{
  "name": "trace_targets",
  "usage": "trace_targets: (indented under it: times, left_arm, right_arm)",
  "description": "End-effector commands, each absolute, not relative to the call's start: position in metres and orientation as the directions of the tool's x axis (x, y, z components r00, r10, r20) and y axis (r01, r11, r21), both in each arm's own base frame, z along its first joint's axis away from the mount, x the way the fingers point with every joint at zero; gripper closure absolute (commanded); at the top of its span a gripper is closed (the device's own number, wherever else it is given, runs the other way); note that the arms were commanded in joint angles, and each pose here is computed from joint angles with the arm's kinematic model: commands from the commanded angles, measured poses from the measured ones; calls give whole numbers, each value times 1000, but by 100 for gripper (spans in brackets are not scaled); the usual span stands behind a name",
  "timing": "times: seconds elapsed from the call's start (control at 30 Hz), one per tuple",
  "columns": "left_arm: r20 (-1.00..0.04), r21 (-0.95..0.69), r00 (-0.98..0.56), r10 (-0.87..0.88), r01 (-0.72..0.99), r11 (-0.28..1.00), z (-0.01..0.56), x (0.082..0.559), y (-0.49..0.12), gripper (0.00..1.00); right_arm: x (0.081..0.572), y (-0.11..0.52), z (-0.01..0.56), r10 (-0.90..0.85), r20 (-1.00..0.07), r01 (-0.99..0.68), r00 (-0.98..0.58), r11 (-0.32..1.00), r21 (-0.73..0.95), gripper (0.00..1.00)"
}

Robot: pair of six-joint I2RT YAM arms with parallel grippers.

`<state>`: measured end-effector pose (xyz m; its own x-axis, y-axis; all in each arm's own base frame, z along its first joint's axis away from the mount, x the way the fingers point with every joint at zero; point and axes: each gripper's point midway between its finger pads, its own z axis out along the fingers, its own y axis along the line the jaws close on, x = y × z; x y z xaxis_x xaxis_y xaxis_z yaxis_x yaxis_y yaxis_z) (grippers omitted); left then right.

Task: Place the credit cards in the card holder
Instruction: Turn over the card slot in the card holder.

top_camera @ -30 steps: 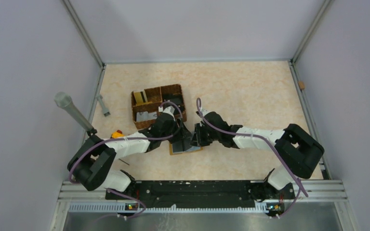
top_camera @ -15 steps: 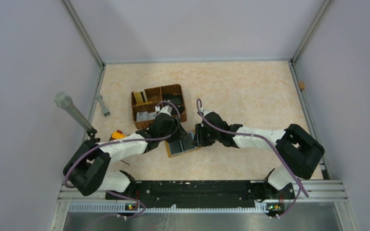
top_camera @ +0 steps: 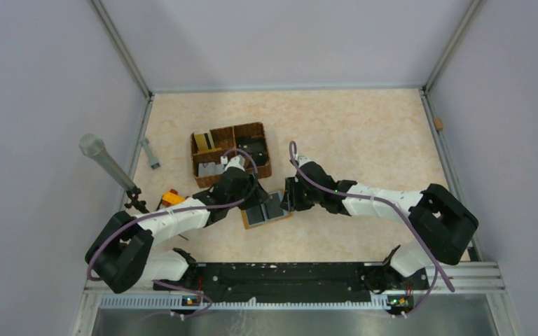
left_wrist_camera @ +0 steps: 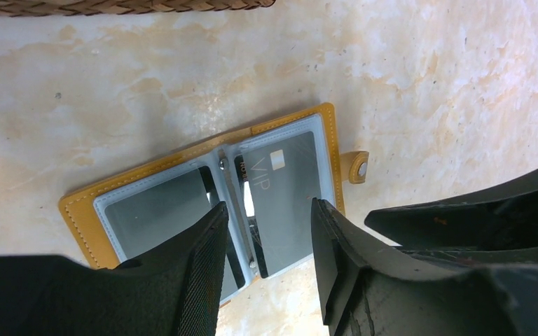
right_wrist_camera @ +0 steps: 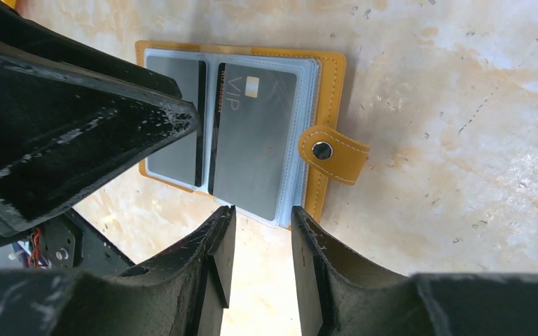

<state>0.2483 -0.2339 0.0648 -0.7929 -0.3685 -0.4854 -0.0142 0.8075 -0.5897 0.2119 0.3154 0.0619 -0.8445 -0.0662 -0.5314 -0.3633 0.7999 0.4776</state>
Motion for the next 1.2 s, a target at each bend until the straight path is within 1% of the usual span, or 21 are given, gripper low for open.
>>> trace_targets:
  times: [0.0, 0.13, 0.33, 0.7, 0.8, 0.97, 1.17]
  left_arm:
    - [-478, -618, -786, -393, -17, 786, 67, 249, -236, 50]
    - [-473, -618, -786, -399, -27, 786, 64, 247, -233, 50]
    - [-465, -613, -790, -400, -39, 789, 59, 244, -229, 51]
    - [-460, -605, -793, -400, -50, 795, 55, 241, -225, 52]
    - [-476, -580, -786, -395, -58, 813, 56, 241, -217, 52]
    - [-512, -516, -766, -389, -88, 852, 57, 237, -195, 48]
    - [-499, -484, -770, -398, -133, 865, 49, 224, -175, 42]
  right_arm:
    - [220, 334, 95, -47, -597, -422, -801, 751, 507, 63]
    - [218, 345, 89, -58, -582, -436, -811, 723, 536, 67]
    - [218, 348, 74, -78, -557, -429, -827, 728, 534, 70]
    - [216, 340, 50, -93, -525, -396, -846, 768, 503, 70]
    - [217, 338, 47, -93, -522, -389, -848, 778, 493, 71]
    - [216, 336, 42, -92, -513, -379, -854, 785, 489, 71]
    - [214, 336, 37, -93, -501, -373, -861, 785, 495, 71]
